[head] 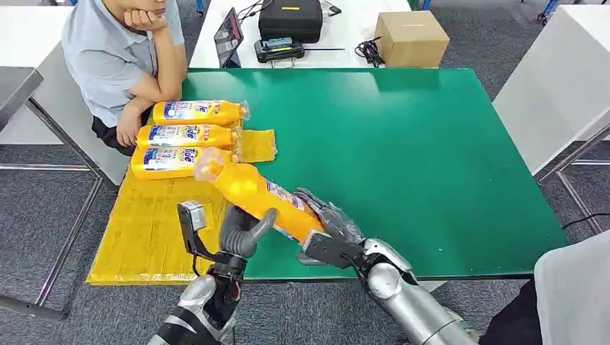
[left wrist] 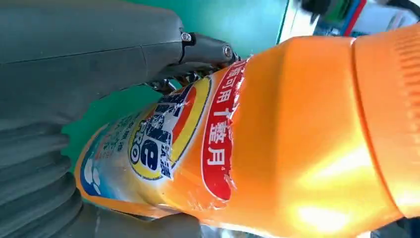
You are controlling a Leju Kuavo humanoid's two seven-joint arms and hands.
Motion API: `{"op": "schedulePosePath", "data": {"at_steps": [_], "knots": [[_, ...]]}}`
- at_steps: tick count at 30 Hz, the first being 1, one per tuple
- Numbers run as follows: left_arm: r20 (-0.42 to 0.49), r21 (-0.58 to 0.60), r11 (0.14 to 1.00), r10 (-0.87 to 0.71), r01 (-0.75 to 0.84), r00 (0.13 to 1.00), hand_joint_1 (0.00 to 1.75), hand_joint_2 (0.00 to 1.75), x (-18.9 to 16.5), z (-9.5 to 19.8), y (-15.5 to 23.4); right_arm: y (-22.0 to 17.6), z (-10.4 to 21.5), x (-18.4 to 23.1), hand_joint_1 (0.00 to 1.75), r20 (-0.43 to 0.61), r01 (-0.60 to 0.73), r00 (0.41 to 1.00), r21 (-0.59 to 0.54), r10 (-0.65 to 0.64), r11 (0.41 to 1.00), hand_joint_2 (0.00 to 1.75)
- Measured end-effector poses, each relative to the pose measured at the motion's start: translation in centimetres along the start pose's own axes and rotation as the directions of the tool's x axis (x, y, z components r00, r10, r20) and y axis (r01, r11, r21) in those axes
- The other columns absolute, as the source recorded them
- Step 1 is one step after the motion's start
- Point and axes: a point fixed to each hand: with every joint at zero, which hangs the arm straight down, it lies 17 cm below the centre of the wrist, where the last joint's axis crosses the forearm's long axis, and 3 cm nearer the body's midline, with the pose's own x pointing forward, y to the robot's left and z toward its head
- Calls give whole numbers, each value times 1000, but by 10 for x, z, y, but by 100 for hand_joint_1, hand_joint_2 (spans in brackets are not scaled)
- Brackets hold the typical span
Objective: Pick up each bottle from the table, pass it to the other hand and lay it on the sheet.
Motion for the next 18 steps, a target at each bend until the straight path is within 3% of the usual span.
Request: {"op": "schedulePosePath", "data": {"at_steps": [8, 12, 18], "knots": [[96, 27, 989, -144, 143, 985, 175, 175, 29, -5, 3, -3, 7, -11, 0, -30, 1, 1000, -41, -3, 999, 175], [160, 106, 926, -376, 363, 913, 175, 175, 47, -6, 23, -2, 15, -19, 0, -53, -1, 999, -64, -3, 998, 175], [185, 126, 947, -316, 296, 931, 175, 175, 72, -4, 52, -4, 26, -25, 0, -75, 21, 997, -108, -29, 994, 175]]}}
